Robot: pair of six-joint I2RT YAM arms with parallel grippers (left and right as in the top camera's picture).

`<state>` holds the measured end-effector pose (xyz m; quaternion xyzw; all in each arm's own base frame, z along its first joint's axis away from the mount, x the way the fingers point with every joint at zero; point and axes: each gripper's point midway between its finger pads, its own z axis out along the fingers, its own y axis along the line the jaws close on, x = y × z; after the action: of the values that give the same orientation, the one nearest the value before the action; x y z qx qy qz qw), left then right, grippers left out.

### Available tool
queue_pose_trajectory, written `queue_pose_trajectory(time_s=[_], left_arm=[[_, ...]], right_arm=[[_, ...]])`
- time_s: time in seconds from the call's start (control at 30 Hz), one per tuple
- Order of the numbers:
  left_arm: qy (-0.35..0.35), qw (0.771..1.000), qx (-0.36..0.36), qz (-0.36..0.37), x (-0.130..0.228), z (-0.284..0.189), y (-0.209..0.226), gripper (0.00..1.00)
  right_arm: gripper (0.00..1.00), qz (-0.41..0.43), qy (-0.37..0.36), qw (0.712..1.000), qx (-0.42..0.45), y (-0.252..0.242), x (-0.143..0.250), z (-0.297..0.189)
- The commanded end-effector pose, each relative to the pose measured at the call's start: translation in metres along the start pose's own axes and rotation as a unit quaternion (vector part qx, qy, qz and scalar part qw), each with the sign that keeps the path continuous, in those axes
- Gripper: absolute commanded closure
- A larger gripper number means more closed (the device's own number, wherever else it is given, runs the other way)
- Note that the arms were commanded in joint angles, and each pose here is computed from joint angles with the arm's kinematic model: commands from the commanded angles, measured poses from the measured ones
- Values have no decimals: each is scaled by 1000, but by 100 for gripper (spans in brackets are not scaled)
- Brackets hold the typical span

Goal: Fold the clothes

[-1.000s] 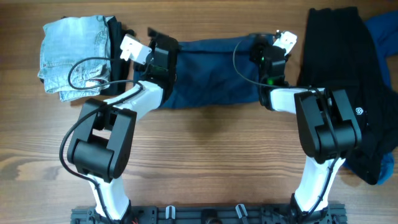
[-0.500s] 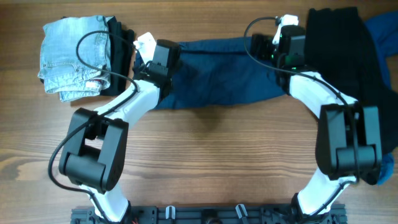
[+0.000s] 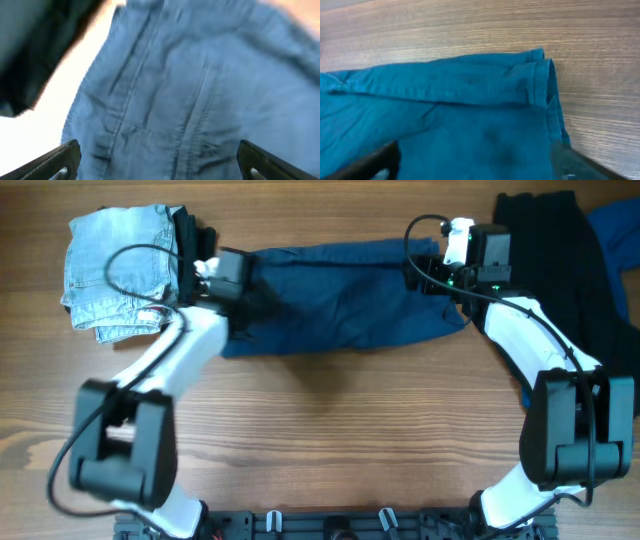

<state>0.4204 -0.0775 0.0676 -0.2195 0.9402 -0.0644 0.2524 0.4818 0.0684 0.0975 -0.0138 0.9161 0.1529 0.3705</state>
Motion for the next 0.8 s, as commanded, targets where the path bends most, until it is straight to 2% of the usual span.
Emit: queue_pose_trajectory(time_s=[0.0,0.07,0.13,0.17,0.23,0.33,0.47,0.6,0.77], left_arm=[[32,993,113,33,-12,-24,-10,0],[42,991,125,17,-17,-24,1,0],[46,992,113,4,-20,-23,14,0],[49,993,109,-1,-20,-23,18,0],[55,993,106,-3,-17,-23,20,1],[70,992,101,2,-8,-23,19,1],[74,992,104,10,-3,-23,13,0],[73,992,105,11,-3,-23,12,1],[73,992,105,11,-3,-23,12,1]], right_arm=[[22,-13,-13,1000,-2,1,-5,0],[33,-13,-25,1000,4,-4,-6,10],[57,-25,-44,999,2,-6,-12,20],[76,-32,-57,998,0,-6,-16,25],[91,-38,-68,997,-4,-7,-17,34],[96,-25,-38,999,-28,-4,4,50],[96,-22,-14,998,-53,4,23,63],[96,-30,-18,998,-61,13,23,66],[95,-31,-37,998,-42,2,23,84]])
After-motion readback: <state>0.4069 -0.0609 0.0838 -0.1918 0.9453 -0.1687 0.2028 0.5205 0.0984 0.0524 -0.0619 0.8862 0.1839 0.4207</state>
